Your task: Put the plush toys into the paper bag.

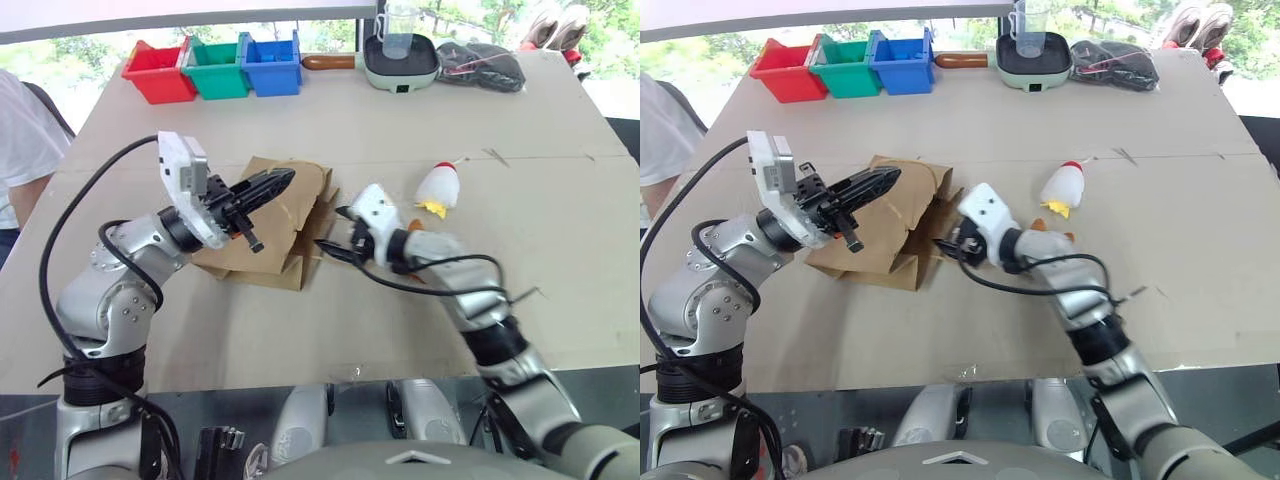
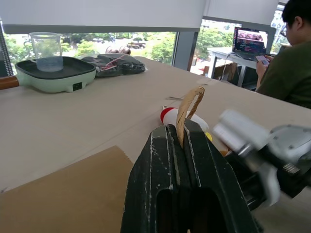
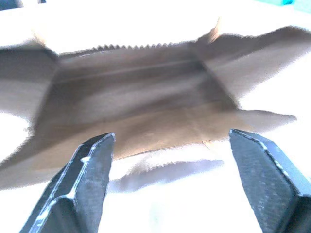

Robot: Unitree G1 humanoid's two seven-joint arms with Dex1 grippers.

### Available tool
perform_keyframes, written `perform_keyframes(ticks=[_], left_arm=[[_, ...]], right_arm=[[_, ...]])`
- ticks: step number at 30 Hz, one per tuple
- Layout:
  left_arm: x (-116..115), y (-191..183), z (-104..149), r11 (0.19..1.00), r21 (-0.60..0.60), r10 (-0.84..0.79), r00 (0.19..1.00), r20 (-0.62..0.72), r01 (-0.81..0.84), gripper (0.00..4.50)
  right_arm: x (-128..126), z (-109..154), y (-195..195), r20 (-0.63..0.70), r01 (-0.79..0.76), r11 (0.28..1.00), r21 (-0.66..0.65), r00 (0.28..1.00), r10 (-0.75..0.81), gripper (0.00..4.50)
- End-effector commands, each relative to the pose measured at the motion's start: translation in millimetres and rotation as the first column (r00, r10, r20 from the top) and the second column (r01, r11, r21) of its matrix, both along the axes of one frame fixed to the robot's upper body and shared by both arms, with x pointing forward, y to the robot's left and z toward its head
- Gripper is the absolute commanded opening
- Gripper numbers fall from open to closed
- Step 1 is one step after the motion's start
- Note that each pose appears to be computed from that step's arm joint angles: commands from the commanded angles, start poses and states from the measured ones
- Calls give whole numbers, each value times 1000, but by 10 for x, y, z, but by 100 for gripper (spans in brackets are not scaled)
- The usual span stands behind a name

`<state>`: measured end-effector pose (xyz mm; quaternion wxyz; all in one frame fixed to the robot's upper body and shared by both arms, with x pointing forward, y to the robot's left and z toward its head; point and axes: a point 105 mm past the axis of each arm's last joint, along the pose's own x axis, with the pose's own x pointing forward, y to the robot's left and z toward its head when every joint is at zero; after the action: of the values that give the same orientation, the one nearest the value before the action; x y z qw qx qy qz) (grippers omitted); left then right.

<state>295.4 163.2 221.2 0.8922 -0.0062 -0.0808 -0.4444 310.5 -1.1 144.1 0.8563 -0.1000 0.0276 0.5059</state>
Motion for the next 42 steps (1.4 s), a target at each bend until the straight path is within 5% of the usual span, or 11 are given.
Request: perform_keyframes(ticks=[1,5,9,16,17,23,35,38,42], left_arm=[[-43,3,110,999,-12,-31,999,45,31,0],[-50,-9,108,999,-13,-50,998,42,51,0],[-42,-123,87,997,-8,-80,996,47,81,0],[-27,-199,106,997,-5,-78,993,94,79,0],[-37,-224,110,995,-8,-94,990,101,95,0],[-92,-311,223,970,-81,-218,969,112,228,0],[-222,-618,204,905,-92,-408,908,99,416,0],[-218,-609,182,913,-89,-389,915,104,399,0],[-224,-492,124,934,-70,-343,933,104,351,0]], right_arm=[[-139,256,-311,54,83,996,-39,995,-81,342],[-193,153,-588,11,173,976,-132,985,-173,342],[-137,-515,-1004,-94,279,869,-408,934,-344,342],[-109,-366,-1119,-28,334,854,-400,927,-375,15],[-127,-316,-1144,0,334,857,-393,932,-363,6],[-193,232,-654,133,165,979,-119,980,-149,6],[176,-14,711,247,-248,944,-218,921,300,6],[151,-37,768,162,-342,932,-122,919,359,110],[143,20,625,193,-321,942,-97,922,334,326]])
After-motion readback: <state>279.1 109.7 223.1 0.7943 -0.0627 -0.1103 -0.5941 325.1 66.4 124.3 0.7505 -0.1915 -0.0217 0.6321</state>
